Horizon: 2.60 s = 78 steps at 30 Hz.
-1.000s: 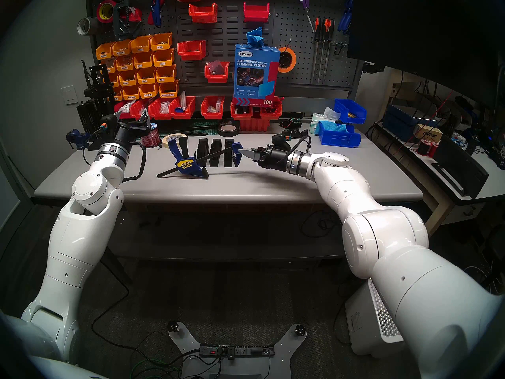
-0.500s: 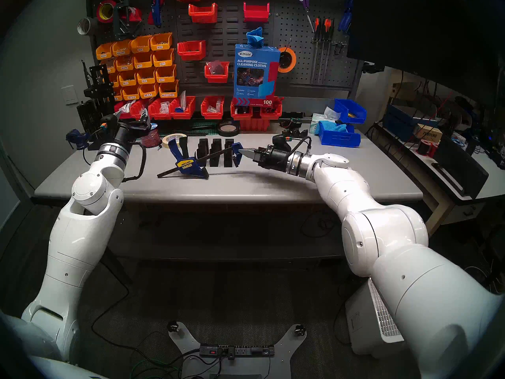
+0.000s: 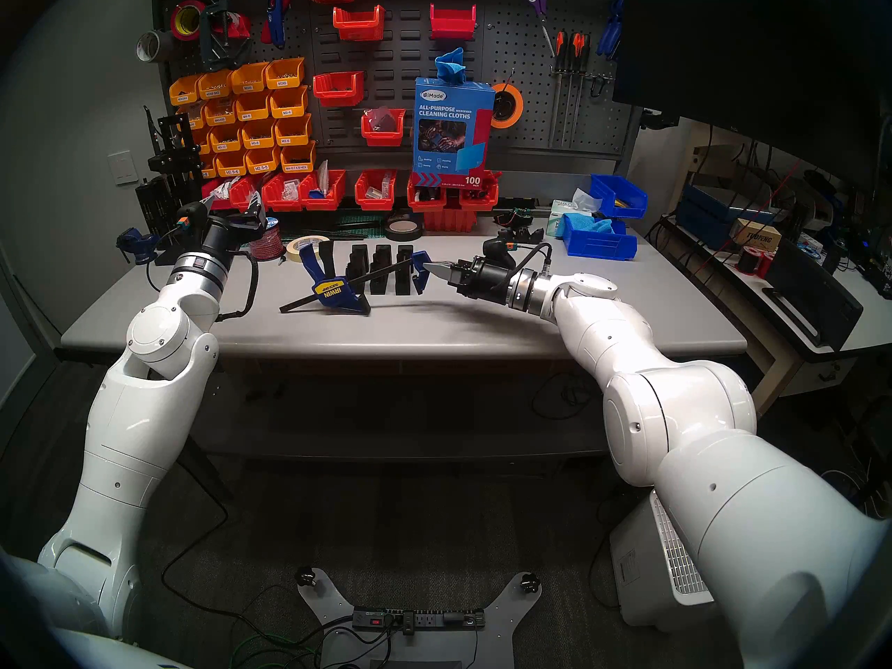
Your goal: Clamp the two 3D printed pieces together with the clamp
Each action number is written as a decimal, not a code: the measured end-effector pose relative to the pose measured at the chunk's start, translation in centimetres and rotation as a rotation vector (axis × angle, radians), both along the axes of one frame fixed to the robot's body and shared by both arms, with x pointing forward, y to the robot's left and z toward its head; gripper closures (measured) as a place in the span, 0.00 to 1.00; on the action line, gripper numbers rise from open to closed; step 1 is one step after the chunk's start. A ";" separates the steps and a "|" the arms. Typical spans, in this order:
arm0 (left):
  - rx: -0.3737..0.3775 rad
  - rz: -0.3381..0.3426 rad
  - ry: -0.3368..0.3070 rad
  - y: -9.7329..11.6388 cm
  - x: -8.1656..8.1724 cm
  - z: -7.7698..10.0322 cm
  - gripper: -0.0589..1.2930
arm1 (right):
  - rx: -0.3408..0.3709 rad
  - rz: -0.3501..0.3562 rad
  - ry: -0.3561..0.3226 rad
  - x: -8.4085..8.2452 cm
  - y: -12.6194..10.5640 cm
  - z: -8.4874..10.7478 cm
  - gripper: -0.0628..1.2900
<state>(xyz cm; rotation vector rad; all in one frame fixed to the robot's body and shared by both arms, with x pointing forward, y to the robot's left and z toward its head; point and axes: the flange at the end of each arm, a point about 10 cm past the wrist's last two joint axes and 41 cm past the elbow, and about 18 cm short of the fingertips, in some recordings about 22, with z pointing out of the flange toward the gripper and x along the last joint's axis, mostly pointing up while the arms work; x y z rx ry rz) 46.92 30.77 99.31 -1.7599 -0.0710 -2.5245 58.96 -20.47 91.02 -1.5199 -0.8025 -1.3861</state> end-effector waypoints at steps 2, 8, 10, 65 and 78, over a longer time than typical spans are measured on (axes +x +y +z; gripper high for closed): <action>0.000 0.000 0.000 0.0 0.0 0.0 0.02 | 0.001 -0.001 0.000 0.0 0.0 0.0 0.97; 0.000 0.000 0.000 0.0 0.0 0.0 0.02 | 0.002 -0.003 0.000 0.0 0.0 -0.1 0.97; 0.000 0.000 0.000 0.0 0.0 0.0 0.02 | 0.002 -0.003 0.000 0.0 0.0 -0.1 0.97; -0.433 -0.055 0.147 -5.2 -0.8 2.2 0.02 | 0.005 -0.004 -0.002 0.1 -0.1 -0.1 0.97; -0.489 -0.123 0.203 -6.5 -1.8 0.7 0.02 | 0.005 -0.003 -0.002 0.1 -0.1 -0.1 0.97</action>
